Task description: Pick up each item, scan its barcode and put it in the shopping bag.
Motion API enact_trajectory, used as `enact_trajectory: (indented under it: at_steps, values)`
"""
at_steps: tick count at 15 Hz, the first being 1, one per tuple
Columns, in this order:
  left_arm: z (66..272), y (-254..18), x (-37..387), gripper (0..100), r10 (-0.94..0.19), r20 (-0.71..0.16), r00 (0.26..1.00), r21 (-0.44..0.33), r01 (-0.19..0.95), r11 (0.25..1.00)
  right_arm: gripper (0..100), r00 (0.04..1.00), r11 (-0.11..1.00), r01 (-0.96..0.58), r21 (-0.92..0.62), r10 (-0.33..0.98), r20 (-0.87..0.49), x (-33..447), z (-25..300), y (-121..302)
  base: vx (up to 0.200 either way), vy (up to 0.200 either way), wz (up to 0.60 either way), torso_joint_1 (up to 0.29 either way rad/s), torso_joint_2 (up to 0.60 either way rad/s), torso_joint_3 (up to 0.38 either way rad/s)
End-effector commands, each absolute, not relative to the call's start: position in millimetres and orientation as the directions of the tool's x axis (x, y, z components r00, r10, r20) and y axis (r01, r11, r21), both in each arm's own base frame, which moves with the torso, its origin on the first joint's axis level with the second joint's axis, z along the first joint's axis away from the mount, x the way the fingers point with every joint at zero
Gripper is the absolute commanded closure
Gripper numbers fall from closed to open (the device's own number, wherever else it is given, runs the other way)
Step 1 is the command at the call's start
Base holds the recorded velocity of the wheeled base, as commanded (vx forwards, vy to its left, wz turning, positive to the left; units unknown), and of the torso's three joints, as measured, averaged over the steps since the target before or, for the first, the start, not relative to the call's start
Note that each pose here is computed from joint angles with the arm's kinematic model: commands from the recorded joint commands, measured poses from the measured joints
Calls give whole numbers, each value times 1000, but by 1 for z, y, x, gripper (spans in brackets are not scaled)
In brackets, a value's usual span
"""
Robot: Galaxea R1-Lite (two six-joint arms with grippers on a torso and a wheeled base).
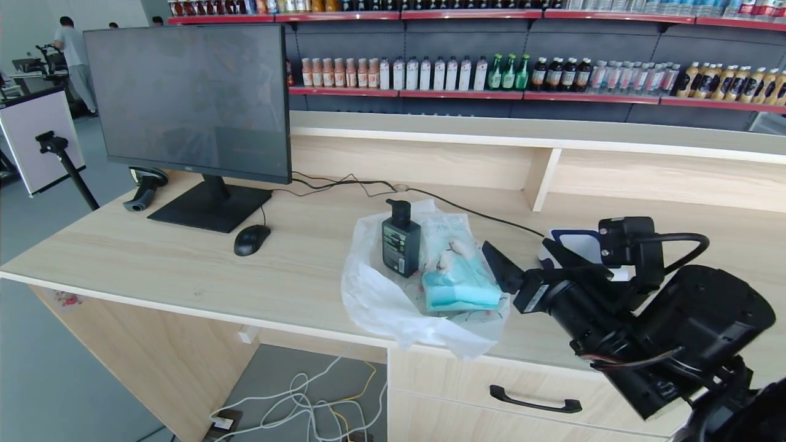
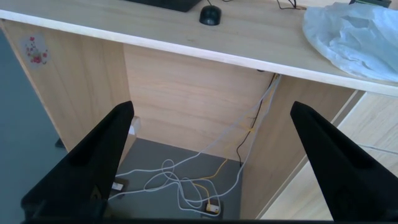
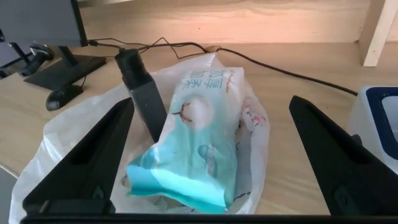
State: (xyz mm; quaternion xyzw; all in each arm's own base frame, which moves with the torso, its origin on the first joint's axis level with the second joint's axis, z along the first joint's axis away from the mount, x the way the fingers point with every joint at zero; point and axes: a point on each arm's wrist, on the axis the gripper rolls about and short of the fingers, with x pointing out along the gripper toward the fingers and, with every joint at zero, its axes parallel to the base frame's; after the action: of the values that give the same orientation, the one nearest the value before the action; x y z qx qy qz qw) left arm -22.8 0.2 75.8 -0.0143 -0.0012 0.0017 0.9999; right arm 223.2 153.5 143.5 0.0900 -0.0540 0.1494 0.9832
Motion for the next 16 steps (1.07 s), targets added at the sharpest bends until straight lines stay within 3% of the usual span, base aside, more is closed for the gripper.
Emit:
enact_trajectory:
  at_steps: [1, 4, 9, 14, 16]
  values:
    - [76, 0, -23, 0, 3, 3, 1000, -29, -3, 1000, 0, 951, 938, -295, 180, 270, 150, 180, 155, 118, 0, 0, 0, 0, 0, 0]
    - [76, 0, -23, 0, 5, 2, 1000, -29, -5, 1000, 0, 975, 964, -201, 173, 180, 127, 141, 148, 73, 0, 0, 0, 0, 0, 0]
    - [76, 0, -23, 0, 6, 2, 1000, -31, -6, 1000, 0, 968, 981, -29, 193, -20, 249, 133, 167, 37, 0, 0, 0, 0, 0, 0]
    - [76, 0, -23, 0, 5, 2, 1000, -31, -5, 1000, 0, 851, 941, 238, 240, -321, 416, 104, 190, -8, 0, 0, 0, 0, 0, 0]
    - [76, 0, -23, 0, 5, 2, 1000, -31, -5, 1000, 0, 814, 940, 249, 234, -335, 476, 91, 197, -12, 0, 0, 0, 0, 0, 0]
